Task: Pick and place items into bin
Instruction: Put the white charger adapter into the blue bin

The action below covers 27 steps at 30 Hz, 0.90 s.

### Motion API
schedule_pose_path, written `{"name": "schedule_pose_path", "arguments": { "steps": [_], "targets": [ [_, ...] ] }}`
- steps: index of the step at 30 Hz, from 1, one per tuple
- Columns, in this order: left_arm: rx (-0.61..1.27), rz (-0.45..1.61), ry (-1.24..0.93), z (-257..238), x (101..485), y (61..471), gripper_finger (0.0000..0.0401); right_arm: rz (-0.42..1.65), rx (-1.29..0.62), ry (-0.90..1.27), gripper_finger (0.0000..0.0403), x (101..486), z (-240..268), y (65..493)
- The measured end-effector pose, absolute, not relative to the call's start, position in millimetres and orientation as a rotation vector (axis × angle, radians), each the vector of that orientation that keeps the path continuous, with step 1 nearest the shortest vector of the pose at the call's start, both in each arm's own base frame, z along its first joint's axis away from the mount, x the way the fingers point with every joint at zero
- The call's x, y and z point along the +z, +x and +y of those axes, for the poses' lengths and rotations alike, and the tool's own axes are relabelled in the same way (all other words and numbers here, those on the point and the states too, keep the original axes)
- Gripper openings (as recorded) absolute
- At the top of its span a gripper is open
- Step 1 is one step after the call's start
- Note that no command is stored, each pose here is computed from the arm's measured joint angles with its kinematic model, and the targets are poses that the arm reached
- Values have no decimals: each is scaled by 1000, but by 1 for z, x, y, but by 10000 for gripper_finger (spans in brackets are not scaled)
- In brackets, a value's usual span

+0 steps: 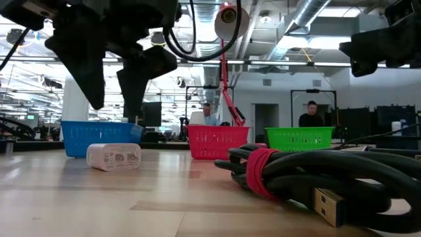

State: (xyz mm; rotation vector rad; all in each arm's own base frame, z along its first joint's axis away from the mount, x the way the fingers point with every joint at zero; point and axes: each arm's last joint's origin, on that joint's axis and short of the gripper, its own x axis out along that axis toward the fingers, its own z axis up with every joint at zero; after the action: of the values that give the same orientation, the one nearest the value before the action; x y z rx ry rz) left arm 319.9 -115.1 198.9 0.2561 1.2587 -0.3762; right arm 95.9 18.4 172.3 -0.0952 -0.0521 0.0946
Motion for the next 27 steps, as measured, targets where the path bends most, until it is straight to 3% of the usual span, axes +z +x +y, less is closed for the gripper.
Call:
{"name": "schedule_pose_path", "arguments": {
  "steps": [10, 17, 22, 27],
  "targets": [
    [-425, 1327, 348, -117, 181, 321, 254, -34, 99, 18, 140, 171, 18, 96],
    [-431, 1429, 443, -116, 153, 324, 255, -96, 99, 29, 141, 177, 18, 96],
    [-419, 1393, 458, -117, 151, 328, 254, -102, 99, 29, 144, 178, 18, 96],
    [-434, 1371, 464, -118, 150, 330, 229, -100, 98, 29, 141, 178, 18, 96]
  ]
}}
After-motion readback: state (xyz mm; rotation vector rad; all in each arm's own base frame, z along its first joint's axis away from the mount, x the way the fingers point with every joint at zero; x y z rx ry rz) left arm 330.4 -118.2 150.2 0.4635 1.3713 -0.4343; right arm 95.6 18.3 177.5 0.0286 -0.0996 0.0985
